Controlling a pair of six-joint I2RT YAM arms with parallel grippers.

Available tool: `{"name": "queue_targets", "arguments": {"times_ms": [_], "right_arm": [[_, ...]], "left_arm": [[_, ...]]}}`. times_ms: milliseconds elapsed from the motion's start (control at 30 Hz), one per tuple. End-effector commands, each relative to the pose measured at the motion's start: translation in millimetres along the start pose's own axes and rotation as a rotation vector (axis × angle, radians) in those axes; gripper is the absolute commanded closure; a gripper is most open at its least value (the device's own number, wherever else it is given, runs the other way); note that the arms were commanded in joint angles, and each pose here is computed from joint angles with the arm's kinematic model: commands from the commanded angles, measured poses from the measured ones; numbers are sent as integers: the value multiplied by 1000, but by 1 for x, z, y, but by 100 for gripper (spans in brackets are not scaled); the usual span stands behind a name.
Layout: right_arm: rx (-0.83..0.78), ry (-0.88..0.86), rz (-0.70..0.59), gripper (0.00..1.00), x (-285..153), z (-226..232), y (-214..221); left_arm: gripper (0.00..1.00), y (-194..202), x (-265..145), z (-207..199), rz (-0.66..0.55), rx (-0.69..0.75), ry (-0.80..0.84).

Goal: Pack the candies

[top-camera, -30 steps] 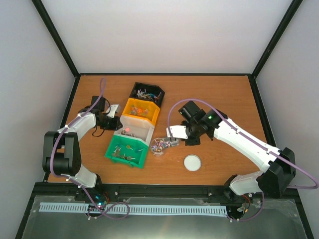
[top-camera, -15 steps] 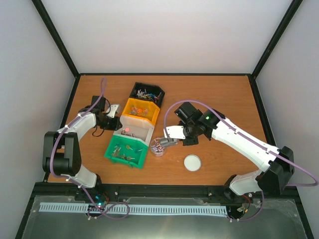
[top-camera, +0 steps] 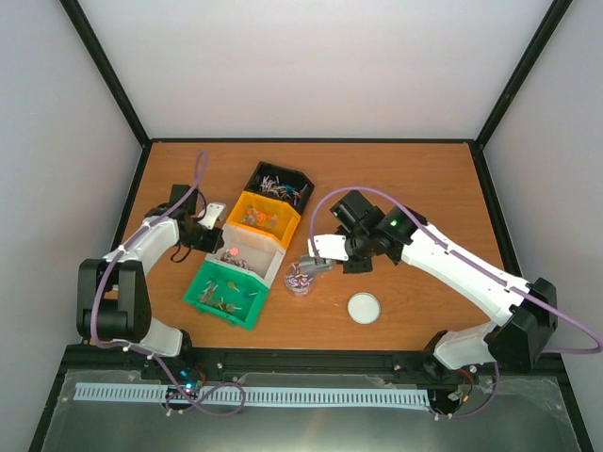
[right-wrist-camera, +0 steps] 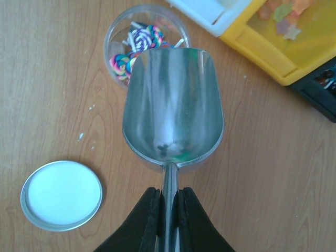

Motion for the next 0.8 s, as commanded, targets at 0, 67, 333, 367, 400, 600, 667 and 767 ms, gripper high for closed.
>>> {"name": "queue_targets", "arguments": {"times_ms": [0,67,333,367,400,600,667,767], "right_arm": [[52,94,-128,97,-19,-17,-22],[107,124,-169,97,-19,-28,-30],[378,71,-188,97,8,-75,-62],[400,56,-189,97,11,-79,-66],[420,38,-187,97,16,-81,-70],[485,-15,-93,97,49,-91,-74],[510,-21,-49,97,58,-95,-74],[538,-39,40,97,75,-98,-71]], "left_arm": [[99,31,-2,-5,118,114,4],[99,35,-3,-8,126,129,20],[85,30,-11,-10,87,126,13],[84,28,-11,-10,82,118,13],[83,26,-11,-10,79,108,15],[70,13,-8,-11,33,76,50],[68,9,-7,-11,13,70,56],[68,4,-7,-11,-10,64,58]]}}
Point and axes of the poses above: each gripper's point midway between its finger pads, its own x axis out along the fingers, its own z axis along the line the jaws close on, y = z × x, the point moved 5 cm from there along -x, back along the fingers, and after that the axes turned 5 degrees about x, right-handed, at the moved point
